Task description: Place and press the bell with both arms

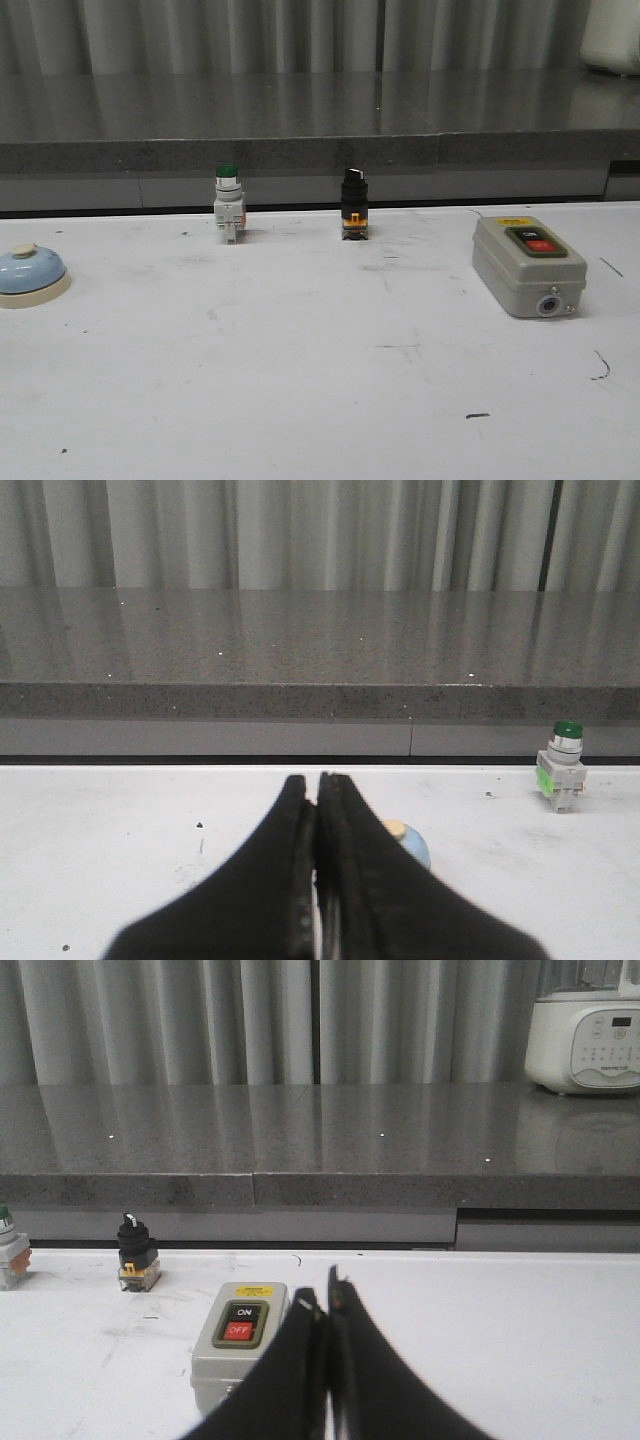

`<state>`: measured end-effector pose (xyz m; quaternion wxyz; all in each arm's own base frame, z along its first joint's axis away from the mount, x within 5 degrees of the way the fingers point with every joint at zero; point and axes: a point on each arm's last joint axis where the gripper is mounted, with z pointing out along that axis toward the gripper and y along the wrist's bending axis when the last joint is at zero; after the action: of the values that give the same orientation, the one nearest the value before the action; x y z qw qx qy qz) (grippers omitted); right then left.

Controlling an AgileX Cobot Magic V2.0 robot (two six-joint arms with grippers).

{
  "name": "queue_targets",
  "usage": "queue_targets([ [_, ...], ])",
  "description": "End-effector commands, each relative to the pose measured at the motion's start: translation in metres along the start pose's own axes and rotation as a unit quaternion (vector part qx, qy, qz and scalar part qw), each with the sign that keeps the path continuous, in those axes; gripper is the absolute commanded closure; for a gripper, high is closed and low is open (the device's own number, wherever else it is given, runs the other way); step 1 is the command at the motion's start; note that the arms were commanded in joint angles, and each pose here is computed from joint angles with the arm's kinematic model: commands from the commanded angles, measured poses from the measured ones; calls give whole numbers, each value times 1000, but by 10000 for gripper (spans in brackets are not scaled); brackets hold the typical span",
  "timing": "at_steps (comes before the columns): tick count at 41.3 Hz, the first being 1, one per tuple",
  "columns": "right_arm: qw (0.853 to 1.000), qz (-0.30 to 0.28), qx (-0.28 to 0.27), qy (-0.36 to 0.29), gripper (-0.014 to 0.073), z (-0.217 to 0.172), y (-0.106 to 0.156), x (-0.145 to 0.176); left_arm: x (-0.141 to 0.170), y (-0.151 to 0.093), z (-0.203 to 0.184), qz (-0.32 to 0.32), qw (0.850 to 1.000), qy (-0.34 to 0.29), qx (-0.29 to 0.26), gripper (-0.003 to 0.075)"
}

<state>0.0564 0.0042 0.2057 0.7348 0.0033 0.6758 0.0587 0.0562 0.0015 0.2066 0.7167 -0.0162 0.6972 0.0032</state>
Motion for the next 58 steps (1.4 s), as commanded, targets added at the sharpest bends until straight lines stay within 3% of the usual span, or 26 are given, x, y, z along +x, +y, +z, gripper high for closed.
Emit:
queue_targets([
  [1,998,-4,-1,-56,662,-2,0,-12,0,0,-1,-8,999,-36,3,740],
  [40,998,-4,-1,-59,662,-2,1,-14,-4,0,-1,-8,998,-54,3,740],
  [48,997,-5,-3,-78,662,-7,3,-43,-36,-1,-7,-8,994,-113,4,740],
  [58,996,-52,1,-78,662,-20,8,-96,-109,-2,-28,-8,985,-174,7,740],
])
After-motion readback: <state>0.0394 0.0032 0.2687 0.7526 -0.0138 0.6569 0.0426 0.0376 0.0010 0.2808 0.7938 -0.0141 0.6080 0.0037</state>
